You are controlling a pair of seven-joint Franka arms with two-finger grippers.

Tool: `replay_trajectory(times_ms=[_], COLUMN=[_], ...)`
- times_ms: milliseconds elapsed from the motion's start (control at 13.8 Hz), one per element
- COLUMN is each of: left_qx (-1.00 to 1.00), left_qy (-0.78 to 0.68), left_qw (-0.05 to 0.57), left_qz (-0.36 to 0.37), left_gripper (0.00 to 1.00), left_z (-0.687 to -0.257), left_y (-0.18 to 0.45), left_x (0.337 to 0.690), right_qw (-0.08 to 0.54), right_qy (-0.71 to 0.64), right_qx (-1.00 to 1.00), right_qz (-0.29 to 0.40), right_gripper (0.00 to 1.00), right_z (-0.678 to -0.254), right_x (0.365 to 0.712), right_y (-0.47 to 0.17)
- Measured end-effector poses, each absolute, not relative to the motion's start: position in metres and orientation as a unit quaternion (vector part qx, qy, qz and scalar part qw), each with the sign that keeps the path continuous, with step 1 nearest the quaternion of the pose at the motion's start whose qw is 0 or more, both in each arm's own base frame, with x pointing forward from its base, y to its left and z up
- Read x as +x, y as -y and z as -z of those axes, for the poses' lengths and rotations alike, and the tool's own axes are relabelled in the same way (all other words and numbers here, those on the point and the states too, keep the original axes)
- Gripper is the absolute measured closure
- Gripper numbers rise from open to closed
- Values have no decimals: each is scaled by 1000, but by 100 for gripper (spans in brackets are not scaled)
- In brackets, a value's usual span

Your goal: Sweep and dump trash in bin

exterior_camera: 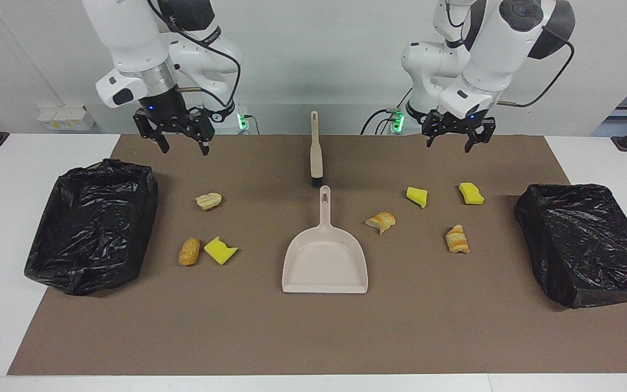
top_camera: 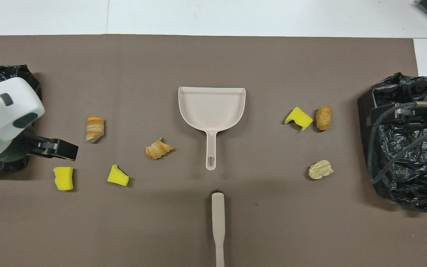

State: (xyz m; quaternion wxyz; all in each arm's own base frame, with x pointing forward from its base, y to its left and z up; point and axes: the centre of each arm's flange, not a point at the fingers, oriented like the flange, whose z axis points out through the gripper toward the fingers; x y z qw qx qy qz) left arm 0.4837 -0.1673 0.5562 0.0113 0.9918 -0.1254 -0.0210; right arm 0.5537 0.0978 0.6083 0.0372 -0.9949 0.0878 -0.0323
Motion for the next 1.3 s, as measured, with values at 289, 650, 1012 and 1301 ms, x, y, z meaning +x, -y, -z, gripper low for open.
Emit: replay_trajectory(times_ms=[289,650,1012,1301], left_qx=[993,995,993,993], left_qy=[117,95,97,97], left_qw=[21,33,51,59], left_qz=[-4,-23,-33,-26], left_gripper=[0,0,0,0], left_z=[-512,-457,-402,-387], left_y=[215,292,367,409], left_x=[454,389,288,211], right_qw=[47,60,41,12], right_qy=[-119,-172,-192,-229], right_qx=[-991,-983,-981,-973], right_qz=[26,18,9,7], right_gripper=[0,0,0,0], right_z=[-560,-482,-425,-371], right_x=[566,569,552,536], right_y=[-160,-238,-313,-371])
